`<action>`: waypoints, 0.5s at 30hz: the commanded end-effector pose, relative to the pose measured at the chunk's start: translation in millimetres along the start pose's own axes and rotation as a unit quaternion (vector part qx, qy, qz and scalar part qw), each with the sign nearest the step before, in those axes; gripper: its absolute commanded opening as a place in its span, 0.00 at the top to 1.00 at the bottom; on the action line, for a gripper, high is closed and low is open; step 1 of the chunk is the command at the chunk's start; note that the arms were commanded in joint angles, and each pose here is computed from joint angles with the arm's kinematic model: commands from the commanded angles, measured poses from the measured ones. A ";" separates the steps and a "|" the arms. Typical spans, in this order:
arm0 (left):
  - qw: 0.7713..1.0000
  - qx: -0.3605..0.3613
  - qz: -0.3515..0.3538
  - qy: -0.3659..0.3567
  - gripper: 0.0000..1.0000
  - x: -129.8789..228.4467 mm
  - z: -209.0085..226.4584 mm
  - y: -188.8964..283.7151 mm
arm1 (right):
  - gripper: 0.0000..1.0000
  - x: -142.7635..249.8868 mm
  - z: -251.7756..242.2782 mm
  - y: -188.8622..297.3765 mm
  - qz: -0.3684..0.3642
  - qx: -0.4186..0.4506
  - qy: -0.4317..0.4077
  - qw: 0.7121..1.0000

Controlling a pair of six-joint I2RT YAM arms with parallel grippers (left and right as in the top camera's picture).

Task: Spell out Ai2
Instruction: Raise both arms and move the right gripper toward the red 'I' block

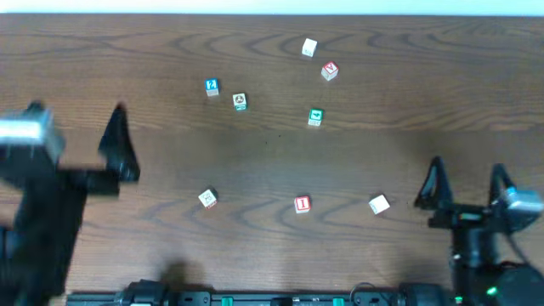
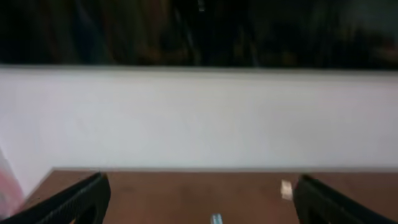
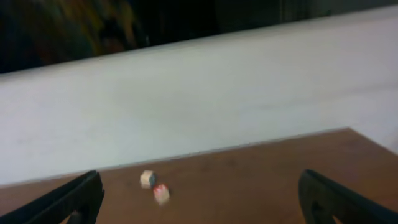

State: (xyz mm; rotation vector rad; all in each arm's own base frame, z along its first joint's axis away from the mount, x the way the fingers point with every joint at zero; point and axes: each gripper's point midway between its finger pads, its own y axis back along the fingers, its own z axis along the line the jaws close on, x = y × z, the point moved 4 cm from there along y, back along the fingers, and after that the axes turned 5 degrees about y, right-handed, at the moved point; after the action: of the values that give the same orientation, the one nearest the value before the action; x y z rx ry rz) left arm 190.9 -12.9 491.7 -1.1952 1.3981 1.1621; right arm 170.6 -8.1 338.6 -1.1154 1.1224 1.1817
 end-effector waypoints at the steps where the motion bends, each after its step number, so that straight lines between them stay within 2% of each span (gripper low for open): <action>1: 0.998 0.026 0.055 -0.011 0.05 -11.4 -8.6 -27.9 | 0.01 -25.9 3.7 -20.6 0.064 0.004 0.001 0.998; 6: 0.981 0.007 0.194 -0.001 0.05 12.8 -3.5 -68.9 | 0.01 -27.4 12.8 -67.6 0.239 -0.005 0.000 0.971; 8: 0.966 0.005 0.260 0.002 0.05 38.7 -2.4 -88.5 | 0.01 -14.3 22.8 -86.1 0.311 -0.035 -0.013 0.950; 13: 0.920 0.005 0.392 0.018 0.05 101.5 -1.5 -139.9 | 0.01 36.0 39.6 -131.1 0.424 -0.087 -0.062 0.899; 15: 0.885 0.018 0.461 0.059 0.04 135.0 -6.8 -156.2 | 0.23 71.3 45.5 -139.0 0.489 -0.117 -0.067 0.861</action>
State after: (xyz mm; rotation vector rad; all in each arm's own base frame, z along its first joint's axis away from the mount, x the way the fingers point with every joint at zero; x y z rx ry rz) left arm 320.3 -35.1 373.4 -0.6262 2.0056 1.6883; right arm 308.2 21.0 300.2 -0.6236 1.5784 1.9913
